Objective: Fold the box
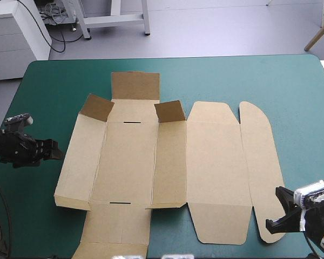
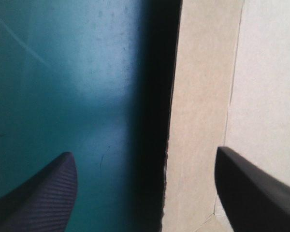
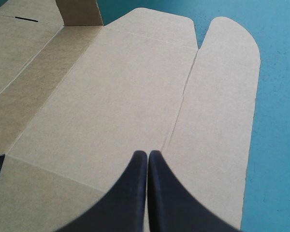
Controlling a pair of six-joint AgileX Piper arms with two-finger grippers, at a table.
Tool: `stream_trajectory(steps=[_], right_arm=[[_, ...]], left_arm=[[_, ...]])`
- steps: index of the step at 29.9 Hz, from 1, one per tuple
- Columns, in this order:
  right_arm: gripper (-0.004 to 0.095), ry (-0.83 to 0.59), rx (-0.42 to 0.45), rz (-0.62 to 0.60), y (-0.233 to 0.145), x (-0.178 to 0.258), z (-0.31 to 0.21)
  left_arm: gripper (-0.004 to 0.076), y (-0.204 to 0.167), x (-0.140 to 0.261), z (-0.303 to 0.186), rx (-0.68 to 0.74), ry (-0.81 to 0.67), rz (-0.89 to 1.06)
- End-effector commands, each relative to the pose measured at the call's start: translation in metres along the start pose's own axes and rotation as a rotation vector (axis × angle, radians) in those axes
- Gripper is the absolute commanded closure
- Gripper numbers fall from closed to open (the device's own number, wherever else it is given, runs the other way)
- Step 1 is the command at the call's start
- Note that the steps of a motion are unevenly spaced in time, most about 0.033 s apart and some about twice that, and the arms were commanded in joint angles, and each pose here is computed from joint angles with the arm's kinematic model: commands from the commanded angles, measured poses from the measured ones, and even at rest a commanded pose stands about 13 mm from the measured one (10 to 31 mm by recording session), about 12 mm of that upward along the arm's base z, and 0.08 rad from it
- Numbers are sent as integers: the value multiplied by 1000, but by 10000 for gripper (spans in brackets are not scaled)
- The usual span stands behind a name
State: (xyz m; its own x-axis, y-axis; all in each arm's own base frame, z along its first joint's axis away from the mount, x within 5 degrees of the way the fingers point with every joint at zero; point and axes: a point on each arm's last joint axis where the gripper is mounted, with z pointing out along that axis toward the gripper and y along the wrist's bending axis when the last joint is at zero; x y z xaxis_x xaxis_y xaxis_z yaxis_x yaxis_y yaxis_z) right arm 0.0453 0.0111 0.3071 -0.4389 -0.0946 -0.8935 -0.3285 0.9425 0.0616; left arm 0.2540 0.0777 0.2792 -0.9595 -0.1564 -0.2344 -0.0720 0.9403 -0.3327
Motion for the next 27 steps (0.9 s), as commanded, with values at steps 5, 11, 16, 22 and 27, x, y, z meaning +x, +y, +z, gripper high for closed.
stream_trajectory(steps=[5,11,16,22,27], right_arm=[[922,-76,-2,-35,1,-11,-3],[922,-76,0,-40,0,-11,-3],[922,-77,5,-45,0,-11,-3],[922,-77,6,-53,0,-11,-3],[922,-77,6,-57,0,-11,-3]], left_arm=[[168,-7,2,10,119,50,25],[168,-8,14,29,201,53,-17],[198,-13,20,37,257,68,-15],[529,-24,22,39,276,113,43],[734,-31,21,38,279,118,83]])
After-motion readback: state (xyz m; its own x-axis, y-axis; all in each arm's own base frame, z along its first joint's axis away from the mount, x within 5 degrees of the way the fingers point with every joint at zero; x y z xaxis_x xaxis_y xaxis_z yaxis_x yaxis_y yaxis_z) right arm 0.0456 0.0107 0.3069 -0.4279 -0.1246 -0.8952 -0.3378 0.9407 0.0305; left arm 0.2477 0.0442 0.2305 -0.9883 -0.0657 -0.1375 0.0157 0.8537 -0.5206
